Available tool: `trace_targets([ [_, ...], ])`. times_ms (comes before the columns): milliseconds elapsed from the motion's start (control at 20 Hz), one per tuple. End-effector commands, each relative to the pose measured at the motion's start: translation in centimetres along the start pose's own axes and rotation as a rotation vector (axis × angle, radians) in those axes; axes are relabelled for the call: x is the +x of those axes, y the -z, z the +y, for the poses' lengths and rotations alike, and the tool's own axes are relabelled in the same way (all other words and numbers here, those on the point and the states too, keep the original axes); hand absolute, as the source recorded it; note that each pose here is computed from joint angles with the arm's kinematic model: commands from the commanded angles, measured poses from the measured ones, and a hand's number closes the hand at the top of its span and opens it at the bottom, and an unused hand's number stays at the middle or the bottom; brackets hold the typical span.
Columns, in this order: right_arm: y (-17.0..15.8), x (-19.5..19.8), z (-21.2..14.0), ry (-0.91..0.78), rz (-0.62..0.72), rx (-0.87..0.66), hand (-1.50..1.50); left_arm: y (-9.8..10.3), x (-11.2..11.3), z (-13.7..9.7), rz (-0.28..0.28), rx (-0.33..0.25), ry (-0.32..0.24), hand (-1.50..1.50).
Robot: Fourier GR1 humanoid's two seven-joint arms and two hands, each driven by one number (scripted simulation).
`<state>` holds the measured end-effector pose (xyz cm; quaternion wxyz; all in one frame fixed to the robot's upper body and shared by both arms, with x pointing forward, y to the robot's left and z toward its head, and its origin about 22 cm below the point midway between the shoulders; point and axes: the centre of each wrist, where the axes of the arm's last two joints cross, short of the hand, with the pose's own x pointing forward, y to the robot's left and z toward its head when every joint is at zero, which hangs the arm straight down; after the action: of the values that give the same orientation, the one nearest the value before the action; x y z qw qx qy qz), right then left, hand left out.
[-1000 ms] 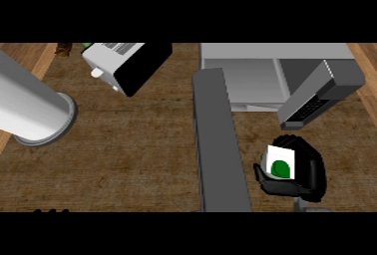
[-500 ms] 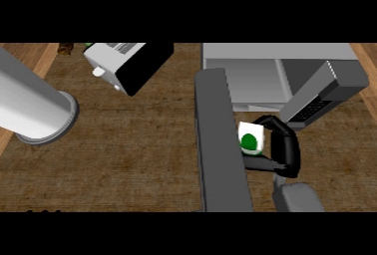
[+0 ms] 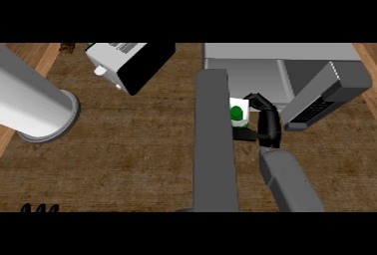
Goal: Pick up the milk, place it into the microwave and close the microwave
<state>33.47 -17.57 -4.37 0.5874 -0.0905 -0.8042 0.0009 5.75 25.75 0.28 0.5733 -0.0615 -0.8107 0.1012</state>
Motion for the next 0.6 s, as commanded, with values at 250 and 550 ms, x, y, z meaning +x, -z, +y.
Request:
trace_targets([
  [250,2.5,-2.7,0.7,-0.083,0.076,-0.052,1.5,-1.6,-0.1,0.2,0.025,-0.018,-0.015,-1.5],
  [550,5.4,-2.3,-3.4,-0.248,0.067,-0.064,1.5,0.6,-0.4,0.5,-0.007,-0.041,0.003,-1.5],
])
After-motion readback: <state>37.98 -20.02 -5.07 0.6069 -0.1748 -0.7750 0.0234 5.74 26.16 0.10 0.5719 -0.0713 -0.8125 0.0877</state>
